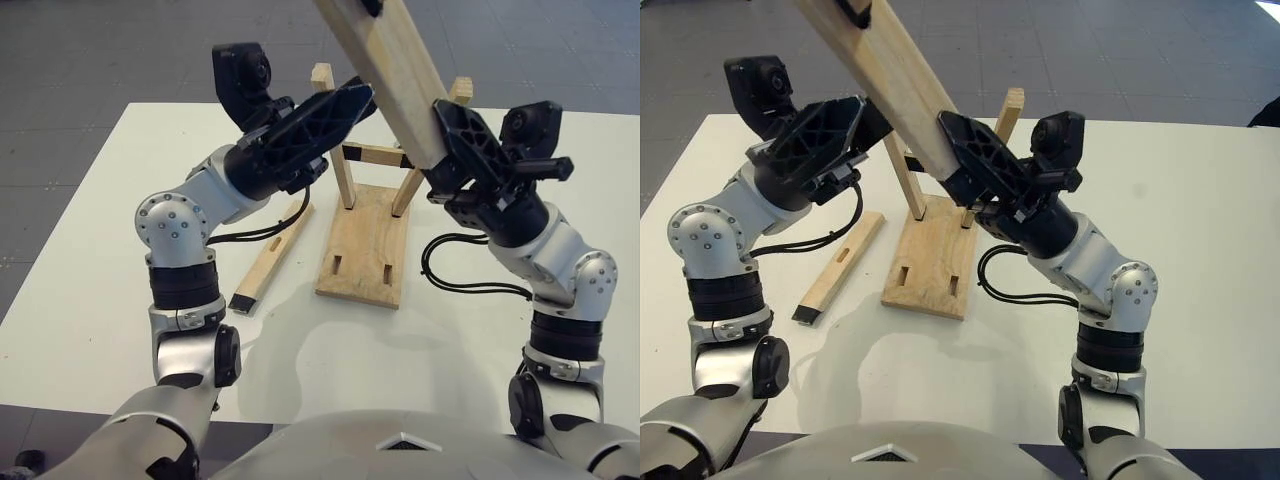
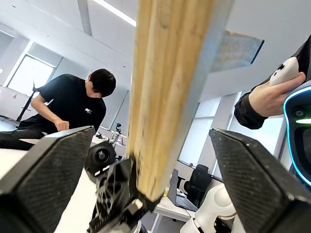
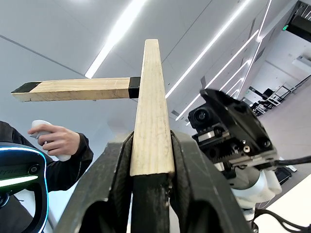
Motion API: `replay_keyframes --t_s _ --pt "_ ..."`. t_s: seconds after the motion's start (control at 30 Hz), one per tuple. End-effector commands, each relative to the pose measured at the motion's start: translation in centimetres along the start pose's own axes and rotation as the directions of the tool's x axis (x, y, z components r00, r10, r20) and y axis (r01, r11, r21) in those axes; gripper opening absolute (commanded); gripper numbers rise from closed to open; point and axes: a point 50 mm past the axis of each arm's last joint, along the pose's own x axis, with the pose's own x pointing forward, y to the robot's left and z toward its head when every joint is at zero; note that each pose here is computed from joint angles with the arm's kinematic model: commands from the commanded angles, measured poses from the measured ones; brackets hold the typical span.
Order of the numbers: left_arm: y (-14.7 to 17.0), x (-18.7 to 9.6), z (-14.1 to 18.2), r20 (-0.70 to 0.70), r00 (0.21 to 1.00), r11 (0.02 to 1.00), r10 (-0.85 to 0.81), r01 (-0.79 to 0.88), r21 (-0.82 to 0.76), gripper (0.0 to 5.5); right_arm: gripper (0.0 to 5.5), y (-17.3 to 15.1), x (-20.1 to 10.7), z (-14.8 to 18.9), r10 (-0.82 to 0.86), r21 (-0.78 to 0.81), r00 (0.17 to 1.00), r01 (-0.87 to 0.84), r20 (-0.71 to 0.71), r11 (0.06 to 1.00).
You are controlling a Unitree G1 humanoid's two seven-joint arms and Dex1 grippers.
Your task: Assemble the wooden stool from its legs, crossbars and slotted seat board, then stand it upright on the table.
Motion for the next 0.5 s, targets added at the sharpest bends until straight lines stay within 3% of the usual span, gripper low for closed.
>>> replay_keyframes --t_s 0.03,0.27,0.5 --pt "-0.2 1.4 0.8 -0.005 0.996 0.996 -0.085 0.085 0.022 4.37 1.00 -0.1 0.0 -0.7 0.041 0.041 0.999 -0.041 -0.006 0.998" --pt "-1.7 1.7 1.0 -0.018 0.971 0.971 -0.237 0.237 -0.015 4.37 1.00 0.0 0.8 -1.7 0.163 0.069 0.977 -0.174 0.136 0.982" --pt "-1.2 2.4 1.1 -0.011 0.972 0.972 -0.234 0.234 -0.006 4.37 1.00 0.4 1.1 -3.9 0.180 0.104 0.969 -0.199 0.169 0.974"
